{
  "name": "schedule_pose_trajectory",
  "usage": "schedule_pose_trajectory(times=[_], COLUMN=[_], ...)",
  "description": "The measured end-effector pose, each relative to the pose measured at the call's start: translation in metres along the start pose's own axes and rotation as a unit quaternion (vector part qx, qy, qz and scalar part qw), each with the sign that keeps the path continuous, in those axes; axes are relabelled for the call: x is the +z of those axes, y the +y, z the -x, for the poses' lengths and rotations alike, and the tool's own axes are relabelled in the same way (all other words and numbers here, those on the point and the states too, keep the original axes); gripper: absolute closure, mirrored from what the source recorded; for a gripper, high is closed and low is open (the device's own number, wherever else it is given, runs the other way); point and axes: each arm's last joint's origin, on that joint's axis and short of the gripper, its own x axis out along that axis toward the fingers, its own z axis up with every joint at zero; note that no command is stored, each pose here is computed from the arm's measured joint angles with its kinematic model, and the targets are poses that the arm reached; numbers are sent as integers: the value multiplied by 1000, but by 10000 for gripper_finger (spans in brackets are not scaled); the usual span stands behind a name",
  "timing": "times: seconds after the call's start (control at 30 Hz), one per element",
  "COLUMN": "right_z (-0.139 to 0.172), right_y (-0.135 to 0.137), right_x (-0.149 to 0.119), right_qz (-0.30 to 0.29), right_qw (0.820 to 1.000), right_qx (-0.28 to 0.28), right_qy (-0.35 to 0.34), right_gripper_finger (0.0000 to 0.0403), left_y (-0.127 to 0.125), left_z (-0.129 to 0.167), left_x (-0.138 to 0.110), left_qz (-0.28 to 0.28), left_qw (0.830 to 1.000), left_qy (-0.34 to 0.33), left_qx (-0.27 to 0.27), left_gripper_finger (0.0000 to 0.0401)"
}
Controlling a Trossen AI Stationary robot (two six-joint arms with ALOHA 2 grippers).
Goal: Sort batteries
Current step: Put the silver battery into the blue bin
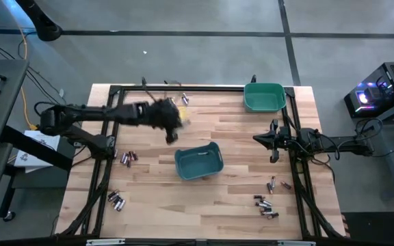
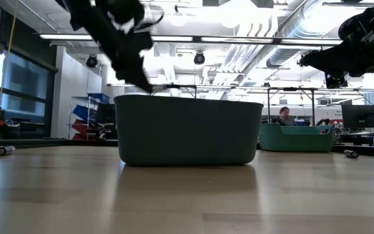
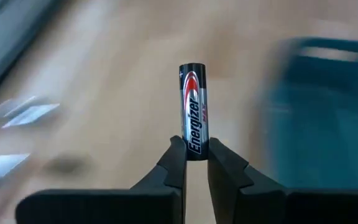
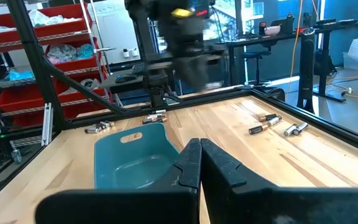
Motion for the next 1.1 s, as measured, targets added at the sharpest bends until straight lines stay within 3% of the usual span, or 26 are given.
schedule_pose_trajectory(times=[0.1,0.2,0.33,0.47,0.7,1.1], right_z=[0,0,0,0,0,0], right_y=[0,0,0,0,0,0], right_x=[0,0,0,0,0,0], right_qz=[0,0,0,0,0,0], right_qw=[1000,1000,1000,1000,1000,1000], right_qx=[0,0,0,0,0,0], right_qy=[0,0,0,0,0,0], right_gripper_finger=[403,403,403,403,403,403], left_y=[-44,-76,-96,-100,-105,-109], left_z=[-7,-12,-25,-51,-99,-127], left_x=[1,-2,7,16,21,10], left_qz=[-117,-174,-162,-112,-123,-127], left_qw=[990,979,983,988,976,970], left_qy=[-26,-23,-6,76,175,206], left_qx=[-79,-104,-87,-68,-42,-37], left_gripper_finger=[375,375,375,375,375,374])
